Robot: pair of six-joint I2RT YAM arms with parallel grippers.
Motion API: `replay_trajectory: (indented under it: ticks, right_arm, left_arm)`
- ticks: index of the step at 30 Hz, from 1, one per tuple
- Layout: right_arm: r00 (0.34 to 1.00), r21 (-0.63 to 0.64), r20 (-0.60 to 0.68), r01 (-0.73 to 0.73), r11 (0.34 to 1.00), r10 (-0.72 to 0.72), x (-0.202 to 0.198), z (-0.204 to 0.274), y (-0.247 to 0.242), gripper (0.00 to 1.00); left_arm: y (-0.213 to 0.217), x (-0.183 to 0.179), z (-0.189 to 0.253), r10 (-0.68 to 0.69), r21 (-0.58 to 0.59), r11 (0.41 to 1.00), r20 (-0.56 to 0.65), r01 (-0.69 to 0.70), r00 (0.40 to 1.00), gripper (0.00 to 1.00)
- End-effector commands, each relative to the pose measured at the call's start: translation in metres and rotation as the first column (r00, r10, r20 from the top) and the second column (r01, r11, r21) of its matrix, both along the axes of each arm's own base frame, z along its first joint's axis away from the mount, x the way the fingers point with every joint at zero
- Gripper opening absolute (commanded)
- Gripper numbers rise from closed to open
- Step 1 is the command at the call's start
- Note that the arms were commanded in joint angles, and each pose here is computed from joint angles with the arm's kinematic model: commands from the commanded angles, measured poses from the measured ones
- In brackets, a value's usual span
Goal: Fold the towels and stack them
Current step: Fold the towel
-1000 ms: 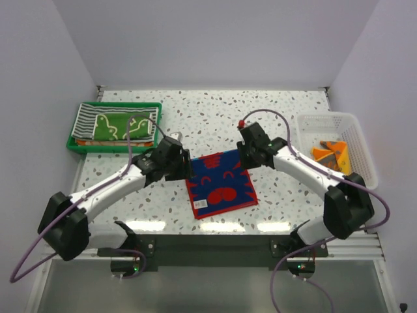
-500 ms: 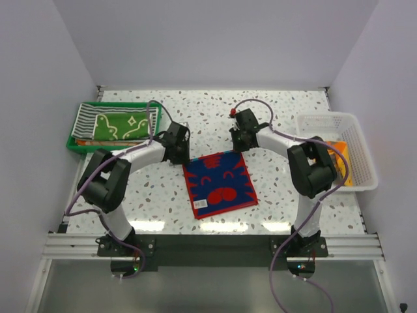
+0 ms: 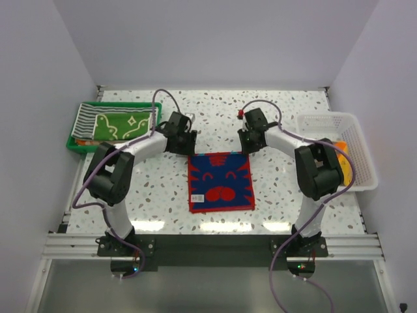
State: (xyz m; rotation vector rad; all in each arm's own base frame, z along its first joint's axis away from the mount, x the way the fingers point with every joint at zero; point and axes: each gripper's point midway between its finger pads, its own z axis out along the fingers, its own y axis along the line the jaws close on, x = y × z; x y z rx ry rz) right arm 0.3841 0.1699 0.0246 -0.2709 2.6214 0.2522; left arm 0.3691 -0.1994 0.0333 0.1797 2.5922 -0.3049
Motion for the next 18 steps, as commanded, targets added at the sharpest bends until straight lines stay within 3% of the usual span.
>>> replay_trajectory:
  ticks: [1, 5, 10, 13, 18]
  right_arm:
    - [0.984, -0.113, 0.058, -0.161, 0.98, 0.168, 0.021, 0.049, -0.01, 0.24]
    - [0.93, -0.171, -0.055, -0.368, 0.914, 0.364, 0.016, 0.053, -0.016, 0.32]
    - [0.819, -0.119, -0.106, -0.574, 0.81, 0.564, 0.019, 0.05, -0.005, 0.43]
    - [0.756, -0.06, -0.175, -0.647, 0.76, 0.631, 0.008, 0.04, -0.001, 0.44]
    - [0.709, -0.032, -0.194, -0.695, 0.718, 0.678, 0.01, 0.03, 0.004, 0.44]
  left_arm:
    - [0.005, 0.034, 0.043, -0.135, 0.087, 0.988, 0.133, 0.124, 0.982, 0.61]
    - [0.011, 0.036, 0.052, -0.27, 0.137, 0.958, 0.148, 0.25, 0.952, 0.8]
    - [0.004, 0.032, 0.043, -0.487, 0.148, 0.871, 0.141, 0.468, 0.862, 0.82]
    - [-0.007, 0.026, 0.034, -0.603, 0.103, 0.797, 0.132, 0.594, 0.787, 0.81]
    - [-0.018, 0.034, 0.03, -0.682, 0.091, 0.731, 0.109, 0.676, 0.723, 0.79]
